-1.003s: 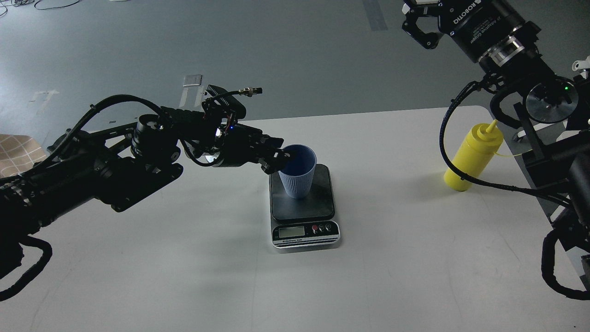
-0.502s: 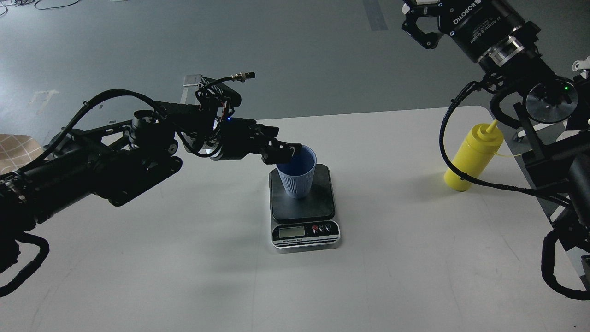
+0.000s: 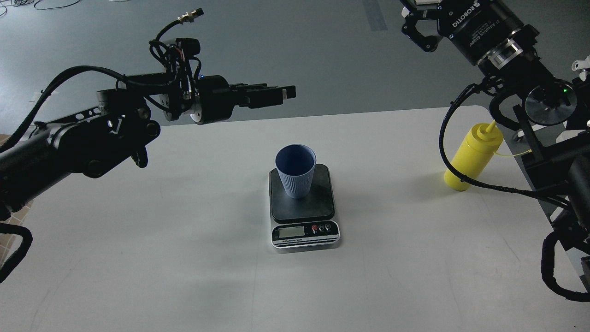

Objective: Pour seasoning into cup on scale with both arms

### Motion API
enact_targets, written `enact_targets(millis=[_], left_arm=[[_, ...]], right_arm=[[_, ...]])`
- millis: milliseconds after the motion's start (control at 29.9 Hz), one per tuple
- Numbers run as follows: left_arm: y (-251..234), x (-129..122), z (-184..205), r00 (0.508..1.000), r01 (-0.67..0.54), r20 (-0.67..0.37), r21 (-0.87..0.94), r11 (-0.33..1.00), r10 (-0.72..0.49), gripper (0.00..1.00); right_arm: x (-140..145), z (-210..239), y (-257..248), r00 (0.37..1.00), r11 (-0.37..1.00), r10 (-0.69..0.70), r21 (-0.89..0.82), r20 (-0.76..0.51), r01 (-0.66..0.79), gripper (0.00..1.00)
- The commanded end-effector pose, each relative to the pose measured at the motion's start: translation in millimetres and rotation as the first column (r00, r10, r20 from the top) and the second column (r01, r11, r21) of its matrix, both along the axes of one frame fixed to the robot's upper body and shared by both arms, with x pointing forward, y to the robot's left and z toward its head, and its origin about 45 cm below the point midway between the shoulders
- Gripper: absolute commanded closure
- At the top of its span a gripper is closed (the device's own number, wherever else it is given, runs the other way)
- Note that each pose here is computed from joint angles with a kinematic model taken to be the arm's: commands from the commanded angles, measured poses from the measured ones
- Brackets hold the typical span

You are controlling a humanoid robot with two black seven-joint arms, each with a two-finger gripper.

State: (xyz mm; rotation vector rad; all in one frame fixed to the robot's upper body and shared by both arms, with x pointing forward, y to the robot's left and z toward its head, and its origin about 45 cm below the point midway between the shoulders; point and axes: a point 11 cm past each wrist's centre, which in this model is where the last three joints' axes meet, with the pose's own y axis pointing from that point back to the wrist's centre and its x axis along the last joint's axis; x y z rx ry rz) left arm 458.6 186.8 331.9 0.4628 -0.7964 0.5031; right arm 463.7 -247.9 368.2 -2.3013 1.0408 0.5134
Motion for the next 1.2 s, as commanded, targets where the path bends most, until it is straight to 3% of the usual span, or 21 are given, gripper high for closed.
enact_targets(millis=[0,67,167,268,368,535,769,1003,1171], left_arm=[[11,7,30,0.997,-0.070,-0.044,-0.238,0.969,0.061,0.02],[51,19,43,0.976,-0.210,-0.145,-0.452,0.867,0.161,0.02],[82,29,55,0.947,-0.317,-0.248,-0.648,0.692,0.202,0.02],[117,35,45,0.903,-0.429,-0.371,-0.766,0.479,0.216,0.02],[133,33,26,0.870,-0.492,-0.449,-0.795,0.355,0.203,0.02],[136,25,2,0.853,-0.521,-0.497,-0.796,0.307,0.157,0.03],[136,23,0,0.857,-0.514,-0.497,-0.804,0.298,0.135,0.03],[135,23,0,0.857,-0.514,-0.498,-0.804,0.298,0.132,0.03],[135,23,-1,0.856,-0.515,-0.499,-0.803,0.301,0.133,0.03]], right_arm=[[0,-1,0,1.000,1.000,0.000,0.003,-0.002,0.000,0.00],[0,0,1,1.000,1.000,0.003,0.014,-0.001,-0.003,0.00],[0,1,3,1.000,1.000,0.008,0.022,-0.003,-0.008,0.00],[0,1,3,1.000,1.000,0.009,0.024,-0.004,-0.009,0.00],[-1,-2,4,1.000,0.999,0.018,0.049,-0.014,-0.018,0.00],[-4,-11,8,0.997,0.980,0.055,0.192,-0.055,-0.043,0.00],[-3,-1,-1,0.996,0.953,0.067,0.300,-0.061,-0.046,0.00],[-11,11,-52,0.998,0.947,0.015,0.322,-0.058,0.005,0.00],[-26,33,-104,0.998,0.971,-0.065,0.229,-0.022,0.069,0.00]])
